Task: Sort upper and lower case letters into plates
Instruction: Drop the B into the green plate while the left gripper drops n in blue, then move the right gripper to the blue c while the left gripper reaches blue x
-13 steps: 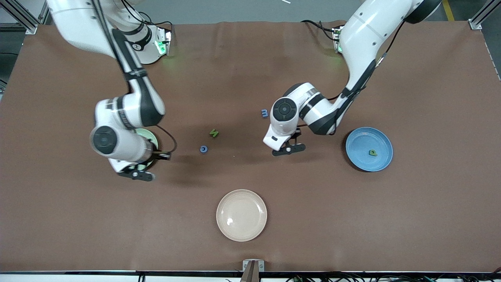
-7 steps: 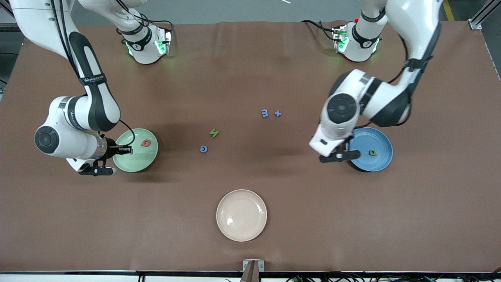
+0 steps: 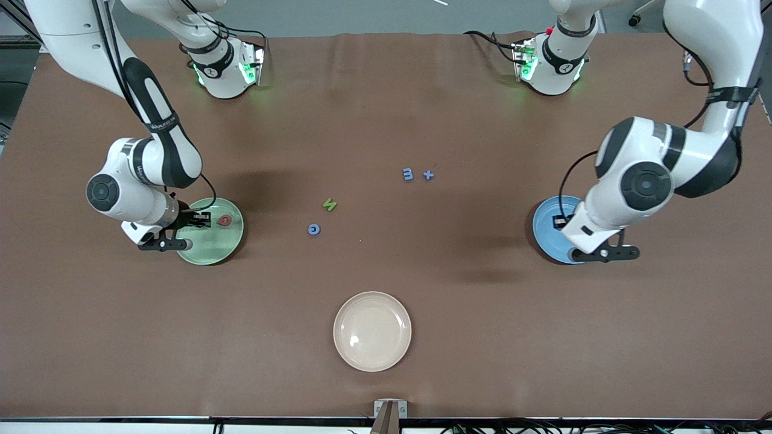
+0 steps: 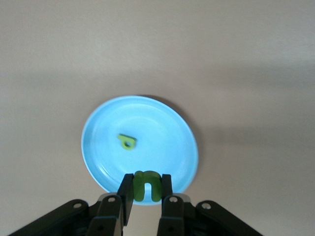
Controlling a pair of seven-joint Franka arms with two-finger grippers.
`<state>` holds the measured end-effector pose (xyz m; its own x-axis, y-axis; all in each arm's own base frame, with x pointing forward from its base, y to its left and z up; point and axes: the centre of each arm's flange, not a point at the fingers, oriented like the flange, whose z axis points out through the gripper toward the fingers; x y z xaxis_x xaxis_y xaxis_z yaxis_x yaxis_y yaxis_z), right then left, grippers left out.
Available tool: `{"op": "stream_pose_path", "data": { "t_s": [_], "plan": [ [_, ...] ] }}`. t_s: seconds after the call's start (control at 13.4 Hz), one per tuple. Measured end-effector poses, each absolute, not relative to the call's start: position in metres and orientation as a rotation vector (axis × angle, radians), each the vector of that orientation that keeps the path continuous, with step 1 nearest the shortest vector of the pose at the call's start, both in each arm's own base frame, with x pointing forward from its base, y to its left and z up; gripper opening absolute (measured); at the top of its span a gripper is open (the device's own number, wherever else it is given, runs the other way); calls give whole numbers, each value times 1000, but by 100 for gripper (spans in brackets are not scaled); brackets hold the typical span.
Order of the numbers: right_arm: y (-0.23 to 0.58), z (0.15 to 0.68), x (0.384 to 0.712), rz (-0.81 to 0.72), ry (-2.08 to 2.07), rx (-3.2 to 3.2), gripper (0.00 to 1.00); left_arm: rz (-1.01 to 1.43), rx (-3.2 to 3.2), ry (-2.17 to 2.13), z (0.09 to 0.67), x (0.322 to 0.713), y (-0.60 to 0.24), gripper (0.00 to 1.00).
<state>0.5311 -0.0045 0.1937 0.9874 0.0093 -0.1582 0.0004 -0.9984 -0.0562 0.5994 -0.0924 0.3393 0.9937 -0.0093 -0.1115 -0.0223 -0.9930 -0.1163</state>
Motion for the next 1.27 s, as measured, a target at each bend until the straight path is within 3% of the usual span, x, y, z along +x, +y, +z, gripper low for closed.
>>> {"op": "stream_pose_path", "data": {
  "t_s": [0.3, 0.37, 0.82, 0.9, 1.27],
  "plan": [
    [-5, 190, 527, 261, -6, -3075, 26, 130, -3071, 152, 293, 583, -36, 26],
    [-6, 190, 527, 261, -3, -3075, 30, 118, -3077, 189, 282, 577, -29, 26],
    [4, 212, 538, 292, 34, -3061, 96, 109, -3033, 346, 234, 544, -11, 26],
    [17, 227, 547, 309, 76, -3058, 100, 108, -3035, 356, 227, 542, -8, 26],
    [165, 275, 560, 216, 332, -3079, 100, 122, -3060, 398, 196, 539, -3, 26]
  ]
}}
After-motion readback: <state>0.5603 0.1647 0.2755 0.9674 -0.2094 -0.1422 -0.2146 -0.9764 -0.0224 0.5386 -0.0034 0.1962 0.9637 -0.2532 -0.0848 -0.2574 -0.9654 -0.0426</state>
